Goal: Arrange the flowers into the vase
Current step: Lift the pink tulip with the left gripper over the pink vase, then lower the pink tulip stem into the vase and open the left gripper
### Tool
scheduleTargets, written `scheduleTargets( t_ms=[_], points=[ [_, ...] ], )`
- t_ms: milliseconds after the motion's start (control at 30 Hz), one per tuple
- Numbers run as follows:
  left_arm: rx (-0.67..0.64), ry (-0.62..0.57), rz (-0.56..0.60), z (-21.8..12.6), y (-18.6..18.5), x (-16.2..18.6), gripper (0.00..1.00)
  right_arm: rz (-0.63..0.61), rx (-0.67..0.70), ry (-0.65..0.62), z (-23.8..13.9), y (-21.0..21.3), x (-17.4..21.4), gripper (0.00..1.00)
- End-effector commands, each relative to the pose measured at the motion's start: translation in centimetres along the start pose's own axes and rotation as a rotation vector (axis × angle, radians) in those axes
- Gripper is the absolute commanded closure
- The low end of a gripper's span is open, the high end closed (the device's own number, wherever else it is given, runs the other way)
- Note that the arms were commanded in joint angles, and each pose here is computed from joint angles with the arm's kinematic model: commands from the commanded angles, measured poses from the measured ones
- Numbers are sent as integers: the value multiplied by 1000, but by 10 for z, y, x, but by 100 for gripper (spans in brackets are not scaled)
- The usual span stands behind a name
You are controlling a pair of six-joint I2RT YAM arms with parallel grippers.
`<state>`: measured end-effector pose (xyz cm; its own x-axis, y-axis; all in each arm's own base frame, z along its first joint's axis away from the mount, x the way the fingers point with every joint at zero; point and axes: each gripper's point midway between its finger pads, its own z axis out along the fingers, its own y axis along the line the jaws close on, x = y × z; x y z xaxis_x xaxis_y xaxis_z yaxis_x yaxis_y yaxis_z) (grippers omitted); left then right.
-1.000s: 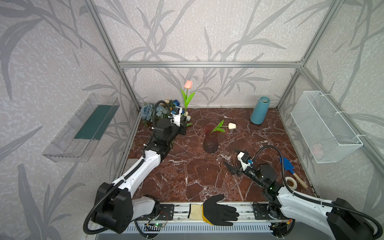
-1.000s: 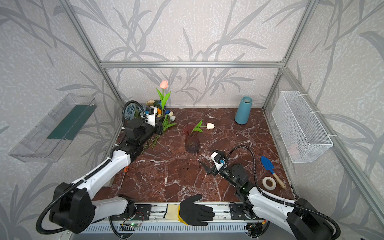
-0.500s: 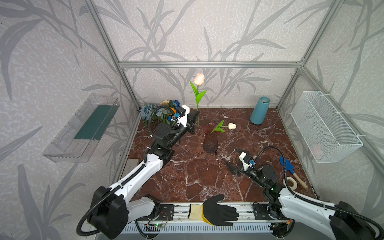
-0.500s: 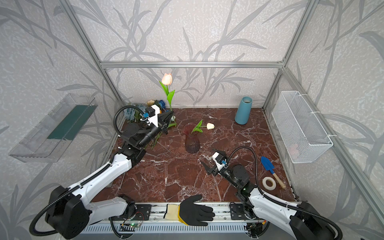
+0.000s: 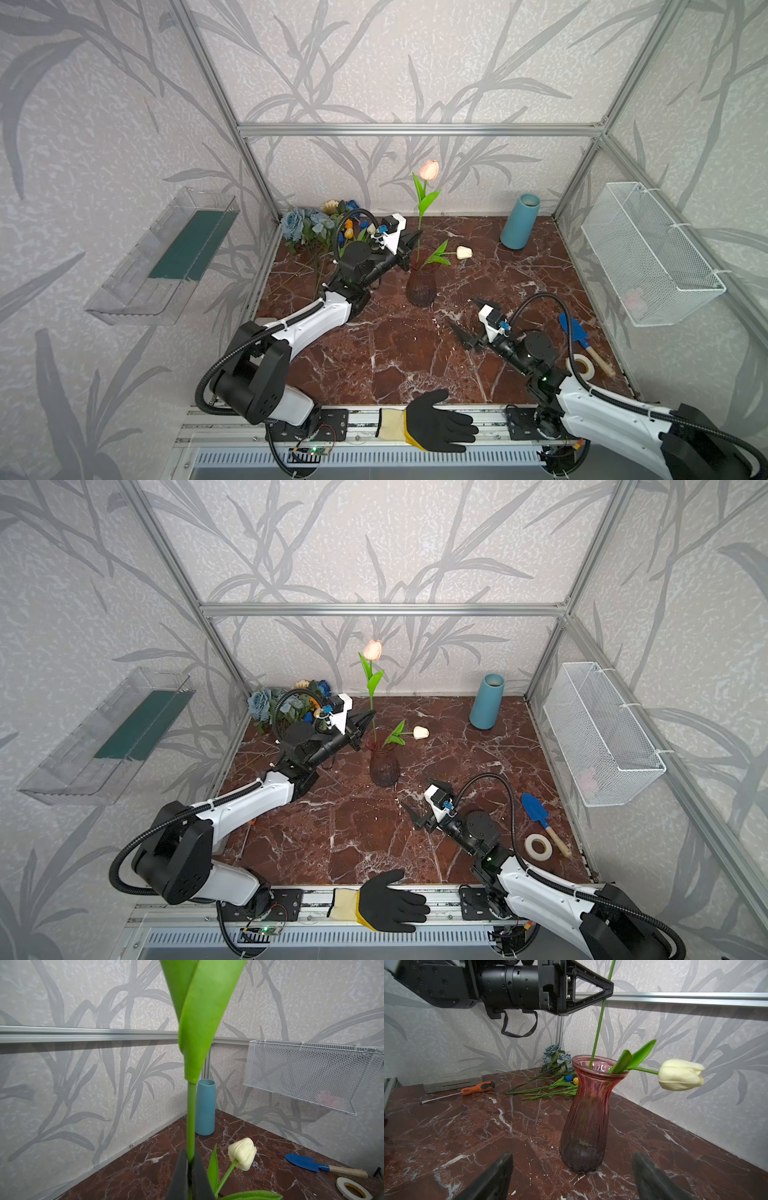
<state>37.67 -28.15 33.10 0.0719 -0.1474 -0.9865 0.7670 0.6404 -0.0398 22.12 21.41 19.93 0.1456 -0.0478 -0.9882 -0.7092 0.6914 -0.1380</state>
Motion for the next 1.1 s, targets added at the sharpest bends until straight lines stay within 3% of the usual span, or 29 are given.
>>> scheduleTargets(
  t_ms=[0,400,867,1067],
  points=[
    [43,-53,-4,4,-9,-10,100,-12,-2,-1,1,1,1,10],
    [46,150,-39,0,-17,56,100,-12,-7,5,3,2,3,10],
    [46,262,-15,0,-26,89,100,-11,-13,4,4,3,2,10],
    [31,278,-7,-2,-24,97,85,-12,-11,8,4,2,3,10]
  ],
)
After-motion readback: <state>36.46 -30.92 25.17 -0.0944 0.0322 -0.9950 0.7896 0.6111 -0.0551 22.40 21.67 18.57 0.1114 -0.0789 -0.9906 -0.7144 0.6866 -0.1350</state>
